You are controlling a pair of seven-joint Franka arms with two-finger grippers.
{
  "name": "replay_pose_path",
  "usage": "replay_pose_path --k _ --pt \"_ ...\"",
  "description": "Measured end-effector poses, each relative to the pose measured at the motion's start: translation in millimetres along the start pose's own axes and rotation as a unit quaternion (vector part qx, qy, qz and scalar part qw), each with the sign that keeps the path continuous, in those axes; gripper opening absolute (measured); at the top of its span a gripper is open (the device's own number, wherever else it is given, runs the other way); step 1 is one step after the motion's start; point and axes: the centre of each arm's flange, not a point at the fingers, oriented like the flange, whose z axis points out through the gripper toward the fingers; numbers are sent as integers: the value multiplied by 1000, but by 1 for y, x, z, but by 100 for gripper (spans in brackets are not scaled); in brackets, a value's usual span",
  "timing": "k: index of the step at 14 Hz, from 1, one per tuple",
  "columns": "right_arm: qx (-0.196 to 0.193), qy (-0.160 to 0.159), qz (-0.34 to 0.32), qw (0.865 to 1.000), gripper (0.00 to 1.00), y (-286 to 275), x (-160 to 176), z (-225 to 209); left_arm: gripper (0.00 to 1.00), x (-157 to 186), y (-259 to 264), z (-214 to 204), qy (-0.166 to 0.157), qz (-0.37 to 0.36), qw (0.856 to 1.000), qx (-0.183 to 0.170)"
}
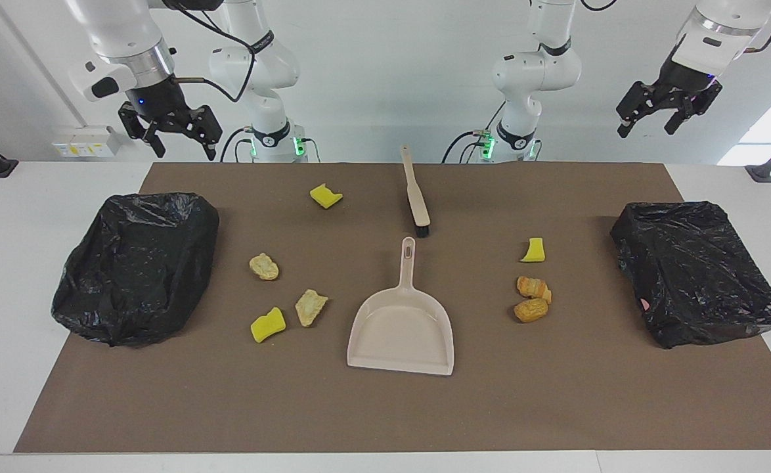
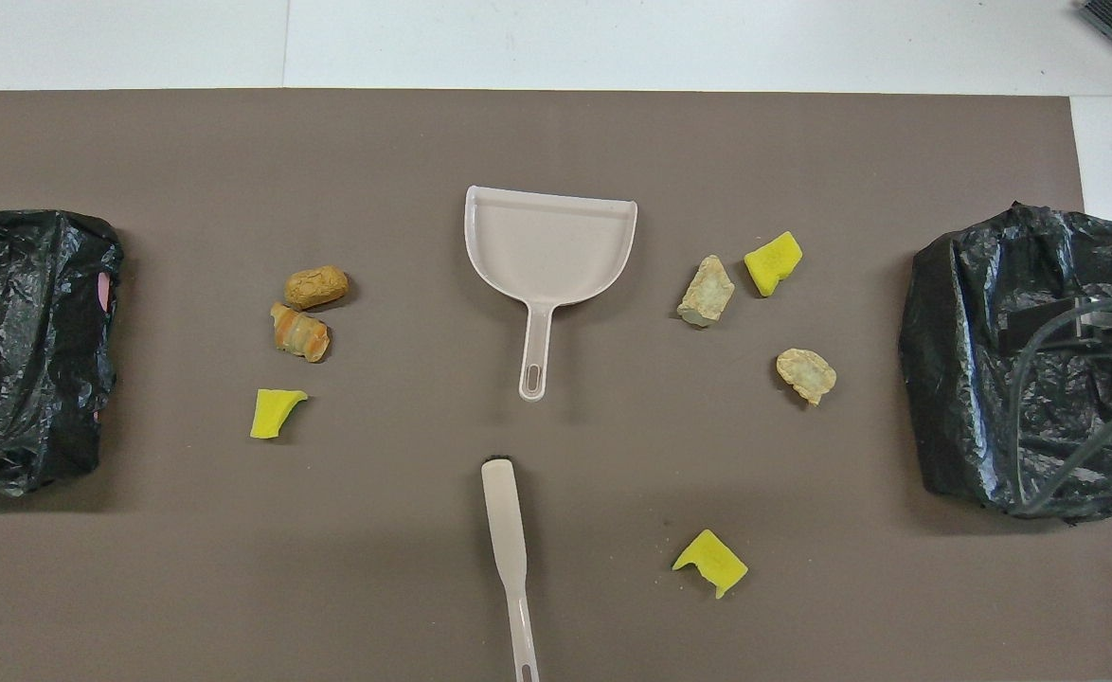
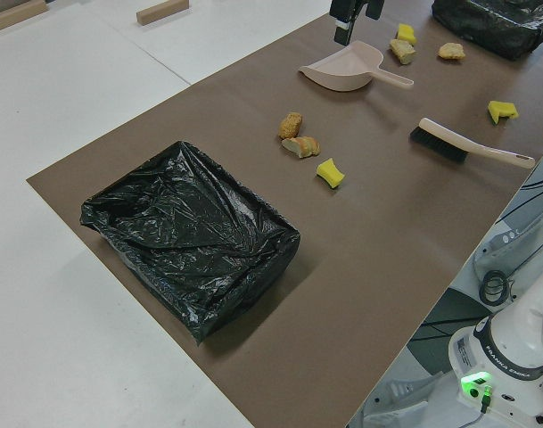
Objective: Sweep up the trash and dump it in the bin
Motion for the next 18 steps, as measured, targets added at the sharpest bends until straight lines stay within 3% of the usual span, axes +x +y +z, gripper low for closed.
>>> replay_pose_path --k 18 --pt "0 -1 0 1000 100 0 -1 1 100 -1 -7 -1 0 -7 1000 -1"
